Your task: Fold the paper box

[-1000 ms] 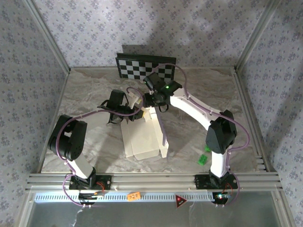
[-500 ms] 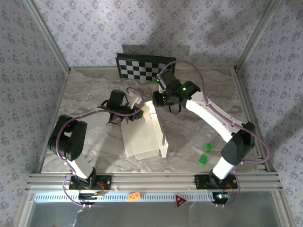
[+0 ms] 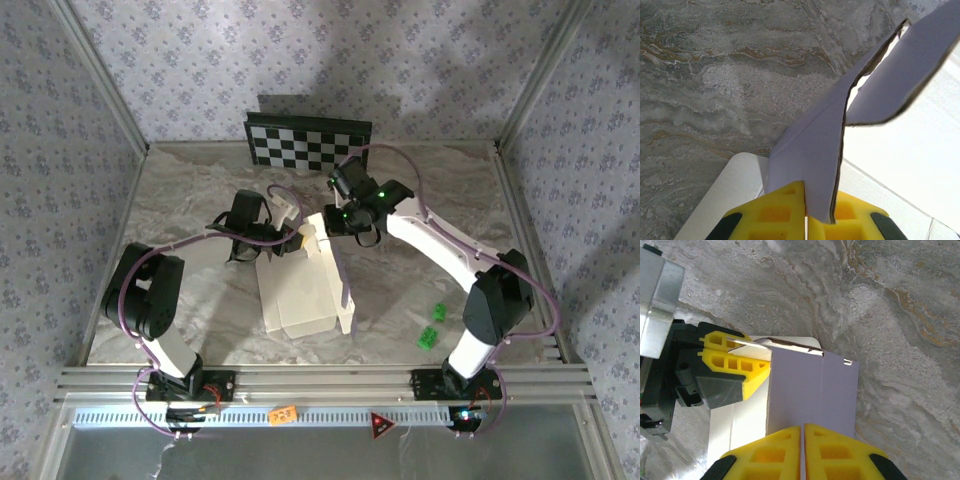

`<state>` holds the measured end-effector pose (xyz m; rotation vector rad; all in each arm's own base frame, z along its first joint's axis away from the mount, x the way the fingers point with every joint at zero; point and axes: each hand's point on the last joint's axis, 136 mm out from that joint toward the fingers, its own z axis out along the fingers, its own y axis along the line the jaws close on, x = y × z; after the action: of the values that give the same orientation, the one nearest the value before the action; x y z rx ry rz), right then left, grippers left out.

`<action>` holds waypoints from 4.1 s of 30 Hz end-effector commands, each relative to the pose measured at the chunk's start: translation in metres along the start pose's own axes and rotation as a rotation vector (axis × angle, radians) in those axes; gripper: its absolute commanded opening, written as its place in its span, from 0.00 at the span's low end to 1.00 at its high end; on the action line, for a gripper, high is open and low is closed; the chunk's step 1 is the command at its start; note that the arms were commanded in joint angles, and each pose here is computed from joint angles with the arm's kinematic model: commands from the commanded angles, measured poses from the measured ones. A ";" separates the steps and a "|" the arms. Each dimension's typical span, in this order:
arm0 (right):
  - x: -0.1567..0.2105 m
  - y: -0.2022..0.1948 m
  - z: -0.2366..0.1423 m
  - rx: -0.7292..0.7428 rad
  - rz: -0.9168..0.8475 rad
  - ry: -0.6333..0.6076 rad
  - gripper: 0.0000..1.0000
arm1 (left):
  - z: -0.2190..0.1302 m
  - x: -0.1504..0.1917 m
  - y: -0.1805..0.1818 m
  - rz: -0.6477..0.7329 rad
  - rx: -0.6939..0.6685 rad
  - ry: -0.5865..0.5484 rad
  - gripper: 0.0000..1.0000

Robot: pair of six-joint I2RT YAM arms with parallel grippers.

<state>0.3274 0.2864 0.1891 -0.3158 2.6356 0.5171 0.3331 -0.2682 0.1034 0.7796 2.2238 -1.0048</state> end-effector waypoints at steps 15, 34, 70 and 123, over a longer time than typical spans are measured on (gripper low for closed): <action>0.027 -0.006 0.032 0.016 -0.002 0.109 0.30 | 0.009 0.074 0.004 -0.159 -0.027 0.214 0.08; 0.016 -0.003 0.049 -0.202 0.061 0.071 0.29 | -0.008 0.070 -0.024 -0.122 -0.045 0.226 0.12; 0.013 -0.024 0.063 -0.272 0.030 0.128 0.25 | -0.064 -0.020 0.032 0.067 -0.154 -0.030 0.52; 0.015 -0.019 0.083 -0.452 0.085 0.213 0.26 | 0.023 -0.030 0.022 0.293 0.014 0.047 0.44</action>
<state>0.3694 0.3049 0.1524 -0.4429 2.5546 1.2172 0.3681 -0.2692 0.0865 1.0857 2.1375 -0.8228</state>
